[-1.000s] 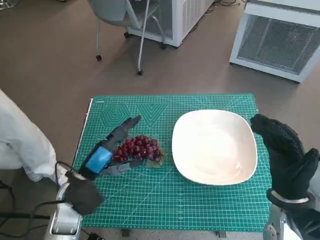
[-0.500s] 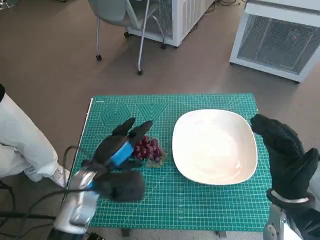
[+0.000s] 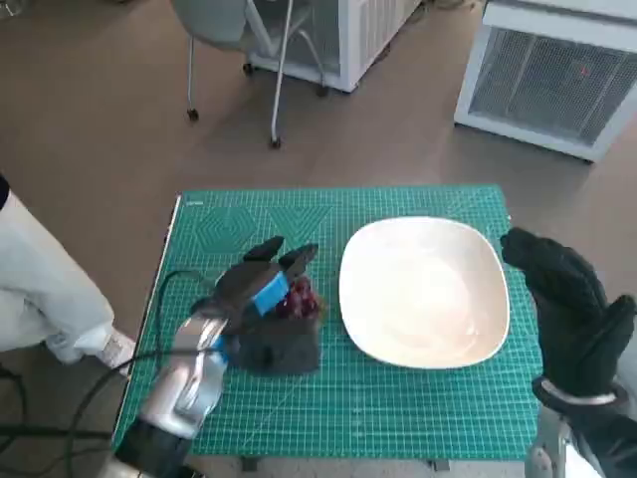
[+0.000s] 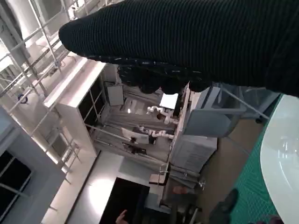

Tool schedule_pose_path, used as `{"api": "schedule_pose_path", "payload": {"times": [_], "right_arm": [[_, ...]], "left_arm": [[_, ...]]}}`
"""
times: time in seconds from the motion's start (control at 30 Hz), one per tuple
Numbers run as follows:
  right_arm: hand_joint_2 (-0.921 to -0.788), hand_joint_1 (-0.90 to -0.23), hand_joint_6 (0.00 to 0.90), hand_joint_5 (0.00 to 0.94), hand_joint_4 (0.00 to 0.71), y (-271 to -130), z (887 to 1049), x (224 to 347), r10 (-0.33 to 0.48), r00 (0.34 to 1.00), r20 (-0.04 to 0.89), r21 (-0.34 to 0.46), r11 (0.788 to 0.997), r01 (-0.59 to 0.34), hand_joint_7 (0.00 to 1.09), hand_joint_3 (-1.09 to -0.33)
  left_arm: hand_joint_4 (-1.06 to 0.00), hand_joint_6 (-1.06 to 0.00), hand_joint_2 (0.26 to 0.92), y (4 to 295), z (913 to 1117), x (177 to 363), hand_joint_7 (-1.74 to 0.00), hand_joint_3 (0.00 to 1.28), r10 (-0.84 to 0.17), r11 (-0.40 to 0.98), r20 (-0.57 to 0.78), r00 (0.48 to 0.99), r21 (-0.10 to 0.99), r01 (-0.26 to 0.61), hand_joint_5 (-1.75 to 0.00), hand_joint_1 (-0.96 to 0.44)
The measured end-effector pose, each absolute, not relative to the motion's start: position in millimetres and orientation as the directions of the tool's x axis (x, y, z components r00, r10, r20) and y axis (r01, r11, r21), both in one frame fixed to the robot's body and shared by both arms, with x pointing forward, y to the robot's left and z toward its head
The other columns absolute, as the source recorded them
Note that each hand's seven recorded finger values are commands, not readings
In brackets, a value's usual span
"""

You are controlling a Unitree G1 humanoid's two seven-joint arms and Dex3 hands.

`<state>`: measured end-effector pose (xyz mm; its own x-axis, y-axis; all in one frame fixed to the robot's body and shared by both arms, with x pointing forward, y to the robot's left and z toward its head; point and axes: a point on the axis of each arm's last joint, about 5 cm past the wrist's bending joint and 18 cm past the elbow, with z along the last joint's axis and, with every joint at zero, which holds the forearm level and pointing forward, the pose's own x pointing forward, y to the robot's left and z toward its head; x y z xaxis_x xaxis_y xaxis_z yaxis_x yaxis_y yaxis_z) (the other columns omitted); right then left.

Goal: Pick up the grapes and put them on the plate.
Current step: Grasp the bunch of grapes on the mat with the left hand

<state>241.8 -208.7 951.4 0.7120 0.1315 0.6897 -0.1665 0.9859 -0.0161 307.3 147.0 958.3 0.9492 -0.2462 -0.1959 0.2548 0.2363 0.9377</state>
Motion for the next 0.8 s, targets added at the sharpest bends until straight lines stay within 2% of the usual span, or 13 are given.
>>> {"api": "schedule_pose_path", "payload": {"times": [0.3,0.6,0.8], "right_arm": [[-0.921,-0.479,0.175,0.0,0.524,-208.6,950.2,242.3,0.131,0.716,0.685,-0.016,0.986,-0.166,0.59,-0.537],[-0.921,-0.479,0.175,0.001,0.525,-208.8,949.9,242.3,0.13,0.716,0.686,-0.016,0.986,-0.164,0.59,-0.537],[-0.921,-0.48,0.175,0.002,0.528,-209.2,950.1,242.4,0.128,0.715,0.687,-0.015,0.987,-0.163,0.59,-0.537]], "left_arm": [[-0.11,-0.28,0.758,138,952,329.4,0.0,0.01,-0.188,0.184,-0.292,0.938,0.928,0.325,0.0,-0.17],[-0.11,-0.27,0.763,133,948,335.1,0.0,0.0,-0.173,0.165,-0.322,0.931,0.922,0.35,0.0,-0.17],[-0.12,-0.28,0.77,127,947,344.4,-0.01,0.01,-0.095,0.13,-0.403,0.91,0.902,0.412,-0.01,-0.16]]}}
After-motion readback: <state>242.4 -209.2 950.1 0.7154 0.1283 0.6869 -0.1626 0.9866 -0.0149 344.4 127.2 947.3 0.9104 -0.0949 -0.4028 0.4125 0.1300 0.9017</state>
